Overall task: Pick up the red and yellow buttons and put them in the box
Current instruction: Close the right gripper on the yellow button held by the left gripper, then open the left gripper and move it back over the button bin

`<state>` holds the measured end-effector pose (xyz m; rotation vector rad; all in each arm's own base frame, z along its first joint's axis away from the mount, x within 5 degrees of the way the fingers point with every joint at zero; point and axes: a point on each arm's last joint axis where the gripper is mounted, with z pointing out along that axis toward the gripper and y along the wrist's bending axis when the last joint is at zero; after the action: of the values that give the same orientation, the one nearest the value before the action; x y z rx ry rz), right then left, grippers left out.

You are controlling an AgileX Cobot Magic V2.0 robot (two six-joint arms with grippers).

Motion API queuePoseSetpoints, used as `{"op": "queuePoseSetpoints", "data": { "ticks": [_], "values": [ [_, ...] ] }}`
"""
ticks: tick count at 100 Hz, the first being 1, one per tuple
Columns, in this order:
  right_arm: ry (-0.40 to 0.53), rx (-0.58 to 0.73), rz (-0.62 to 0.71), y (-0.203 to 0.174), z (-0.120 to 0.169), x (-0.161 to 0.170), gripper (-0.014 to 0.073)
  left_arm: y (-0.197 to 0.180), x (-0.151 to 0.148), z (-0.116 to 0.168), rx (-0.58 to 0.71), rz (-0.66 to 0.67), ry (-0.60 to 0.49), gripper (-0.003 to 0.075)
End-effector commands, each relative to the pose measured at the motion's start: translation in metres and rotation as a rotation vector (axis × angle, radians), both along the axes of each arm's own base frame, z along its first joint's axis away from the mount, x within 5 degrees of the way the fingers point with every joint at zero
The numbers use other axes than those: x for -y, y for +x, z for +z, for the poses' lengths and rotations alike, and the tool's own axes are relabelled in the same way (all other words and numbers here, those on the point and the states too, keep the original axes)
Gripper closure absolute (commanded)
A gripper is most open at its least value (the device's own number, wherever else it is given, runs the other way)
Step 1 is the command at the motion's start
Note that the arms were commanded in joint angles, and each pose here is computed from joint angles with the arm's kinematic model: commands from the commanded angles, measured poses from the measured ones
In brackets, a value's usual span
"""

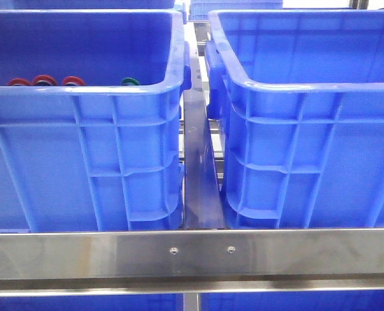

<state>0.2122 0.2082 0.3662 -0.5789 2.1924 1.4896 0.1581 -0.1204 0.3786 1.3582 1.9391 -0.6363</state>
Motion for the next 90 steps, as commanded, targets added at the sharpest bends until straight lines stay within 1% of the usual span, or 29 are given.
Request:
{"op": "queuePoseSetpoints", "data": {
  "ticks": [1, 10, 17, 43, 57, 62, 67, 75, 78, 82, 85, 90],
  "values": [
    [0.084, 0.045, 0.008, -0.0063, 0.0246, -0.0028, 0.0059, -0.0049, 0.0029, 0.0156, 0.036, 0.001, -0.086, 0.0739],
    [0.091, 0.055, 0.021, -0.0091, 0.0281, -0.0063, 0.0069, -0.0049, 0.0029, 0.0156, 0.036, 0.001, -0.086, 0.0739],
    [0.094, 0.061, 0.022, -0.0101, 0.0297, -0.0079, 0.0095, -0.0049, 0.0029, 0.0156, 0.036, 0.001, -0.086, 0.0739],
    [0.086, 0.044, 0.050, -0.0107, 0.0264, -0.0099, 0.0310, -0.0049, 0.0029, 0.0156, 0.036, 0.001, -0.086, 0.0739],
    [0.086, 0.044, 0.051, -0.0107, 0.0264, -0.0099, 0.0470, -0.0049, 0.0029, 0.0156, 0.036, 0.001, -0.086, 0.0739],
    [0.087, 0.044, 0.051, -0.0107, 0.0265, -0.0099, 0.0511, -0.0049, 0.0029, 0.0156, 0.036, 0.001, -0.086, 0.0738],
    [0.087, 0.044, 0.050, -0.0107, 0.0265, -0.0099, 0.0531, -0.0049, 0.0029, 0.0156, 0.036, 0.001, -0.086, 0.0738],
    [0.088, 0.043, 0.050, -0.0107, 0.0266, -0.0099, 0.0533, -0.0047, 0.0029, 0.0157, 0.038, 0.002, -0.087, 0.0735],
    [0.089, 0.042, 0.050, -0.0107, 0.0266, -0.0099, 0.0533, -0.0047, 0.0029, 0.0157, 0.038, 0.002, -0.087, 0.0724],
    [0.092, 0.040, 0.050, -0.0107, 0.0269, -0.0100, 0.0533, -0.0049, 0.0029, 0.0156, 0.036, 0.001, -0.086, 0.0687],
    [0.093, 0.040, 0.050, -0.0107, 0.0270, -0.0100, 0.0533, -0.0050, 0.0029, 0.0155, 0.035, 0.000, -0.085, 0.0650],
    [0.094, 0.039, 0.049, -0.0107, 0.0271, -0.0100, 0.0533, -0.0052, 0.0028, 0.0154, 0.034, -0.002, -0.084, 0.0557]
  ]
}}
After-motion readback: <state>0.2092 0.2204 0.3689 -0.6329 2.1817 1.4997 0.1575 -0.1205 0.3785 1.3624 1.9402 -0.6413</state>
